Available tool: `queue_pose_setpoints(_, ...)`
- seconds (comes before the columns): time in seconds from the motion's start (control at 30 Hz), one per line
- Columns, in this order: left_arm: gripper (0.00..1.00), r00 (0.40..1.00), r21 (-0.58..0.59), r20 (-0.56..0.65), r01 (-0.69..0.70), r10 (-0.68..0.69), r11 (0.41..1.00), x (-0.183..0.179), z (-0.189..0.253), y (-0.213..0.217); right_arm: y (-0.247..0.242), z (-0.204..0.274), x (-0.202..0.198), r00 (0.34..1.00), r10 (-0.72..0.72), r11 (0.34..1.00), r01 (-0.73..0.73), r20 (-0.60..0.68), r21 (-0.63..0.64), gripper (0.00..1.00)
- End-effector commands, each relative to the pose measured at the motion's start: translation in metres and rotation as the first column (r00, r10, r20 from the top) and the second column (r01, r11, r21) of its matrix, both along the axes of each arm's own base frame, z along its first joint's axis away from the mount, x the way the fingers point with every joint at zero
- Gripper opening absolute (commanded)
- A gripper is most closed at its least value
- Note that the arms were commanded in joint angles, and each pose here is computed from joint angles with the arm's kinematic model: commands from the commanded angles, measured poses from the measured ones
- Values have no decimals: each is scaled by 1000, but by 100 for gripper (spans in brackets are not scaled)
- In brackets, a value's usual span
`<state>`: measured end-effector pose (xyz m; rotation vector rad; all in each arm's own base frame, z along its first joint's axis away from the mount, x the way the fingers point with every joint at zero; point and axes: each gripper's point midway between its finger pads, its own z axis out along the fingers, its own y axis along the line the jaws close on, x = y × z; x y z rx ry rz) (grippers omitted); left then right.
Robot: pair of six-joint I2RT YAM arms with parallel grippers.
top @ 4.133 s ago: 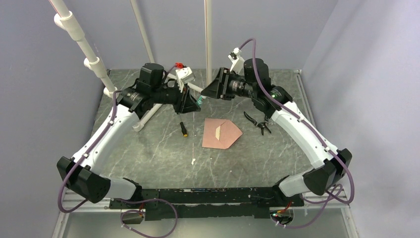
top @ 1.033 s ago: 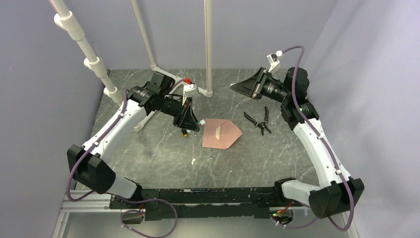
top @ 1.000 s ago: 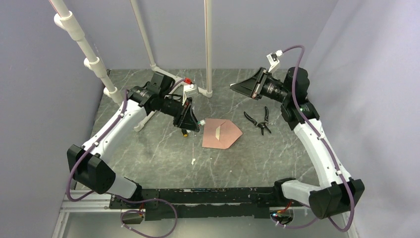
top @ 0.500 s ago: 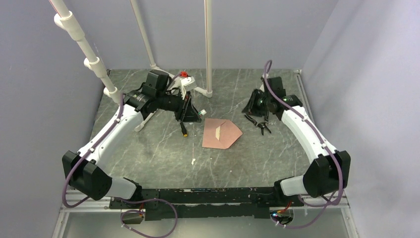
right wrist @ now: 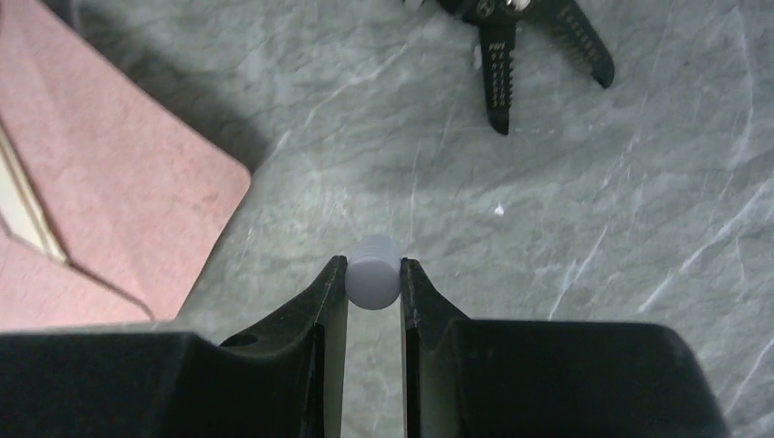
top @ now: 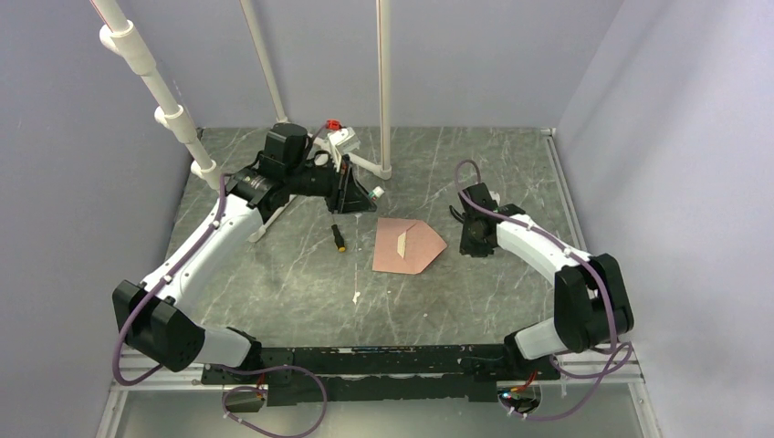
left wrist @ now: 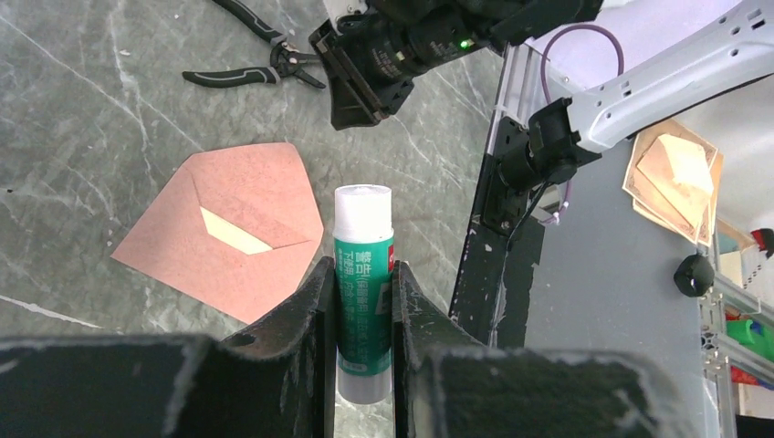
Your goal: Place the letter into the envelope and seal it
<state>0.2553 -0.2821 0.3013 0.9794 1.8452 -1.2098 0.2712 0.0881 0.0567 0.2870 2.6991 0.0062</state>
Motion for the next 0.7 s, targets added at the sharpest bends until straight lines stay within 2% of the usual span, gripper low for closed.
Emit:
queue_pose_setpoints(0.0,2,1000,-50,17,6,-5,999,0,14,-5,-4,-2,38,988,-48,998,54,147,-32,0)
queue_pose_setpoints(0.43,2,1000,-59,5,2,-2,998,3,14,-7,-4,-39,54,990,-9,996,21,143,-83,0)
queue_pose_setpoints(0.53,2,1000,-59,-5,8,-9,998,3,12,-8,-3,-43,52,991,-12,997,23,132,-75,7)
queue_pose_setpoints(0.67,2,1000,-58,-9,7,-7,998,2,11,-7,-3,-44,47,993,-16,997,25,119,-72,21)
